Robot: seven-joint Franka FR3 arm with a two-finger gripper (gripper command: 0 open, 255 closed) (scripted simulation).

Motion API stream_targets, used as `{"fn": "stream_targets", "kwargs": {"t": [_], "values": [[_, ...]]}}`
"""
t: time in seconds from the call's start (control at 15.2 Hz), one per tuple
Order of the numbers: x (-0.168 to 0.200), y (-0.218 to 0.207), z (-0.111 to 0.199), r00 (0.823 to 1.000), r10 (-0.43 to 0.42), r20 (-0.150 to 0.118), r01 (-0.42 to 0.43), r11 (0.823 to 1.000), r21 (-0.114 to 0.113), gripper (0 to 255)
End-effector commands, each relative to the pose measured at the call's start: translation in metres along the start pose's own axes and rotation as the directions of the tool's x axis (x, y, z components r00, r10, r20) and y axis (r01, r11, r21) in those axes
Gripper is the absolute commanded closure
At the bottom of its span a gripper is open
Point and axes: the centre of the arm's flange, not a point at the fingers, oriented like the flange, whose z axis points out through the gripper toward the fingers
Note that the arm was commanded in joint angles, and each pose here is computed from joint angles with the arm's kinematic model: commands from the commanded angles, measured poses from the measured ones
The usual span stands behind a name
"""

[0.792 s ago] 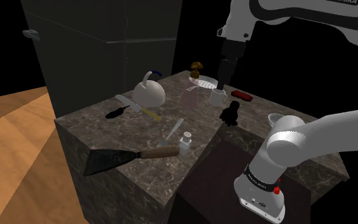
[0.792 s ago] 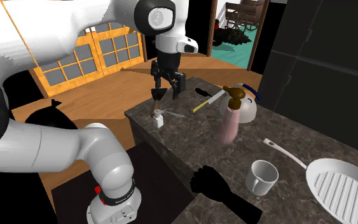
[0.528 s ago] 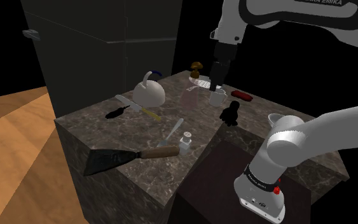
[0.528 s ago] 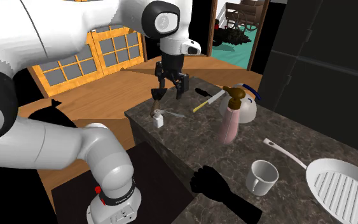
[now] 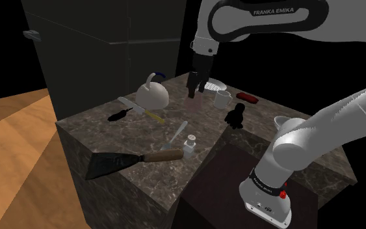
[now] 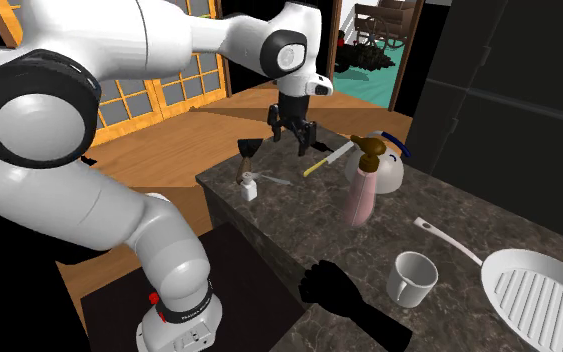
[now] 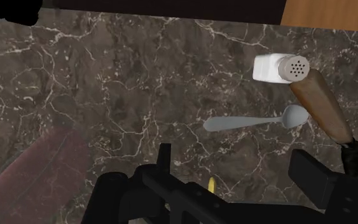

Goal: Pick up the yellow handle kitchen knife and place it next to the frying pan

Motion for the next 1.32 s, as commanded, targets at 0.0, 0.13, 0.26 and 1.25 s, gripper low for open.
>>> {"fn": "stream_targets", "kwargs": {"t": [0.0, 0.13, 0.26, 1.25], "values": [[0.022, -0.004, 0.013, 1.000, 0.001, -0.007, -0.001, 1.000, -0.004, 0], [0.044, -0.007, 0.025, 1.000, 0.003, -0.013, -0.003, 1.000, -0.009, 0], [0.067, -0.010, 0.037, 1.000, 0.004, -0.019, -0.004, 1.000, -0.013, 0], [0.239, -0.031, 0.121, 0.998, 0.011, -0.062, -0.014, 0.999, -0.046, 0]]}}
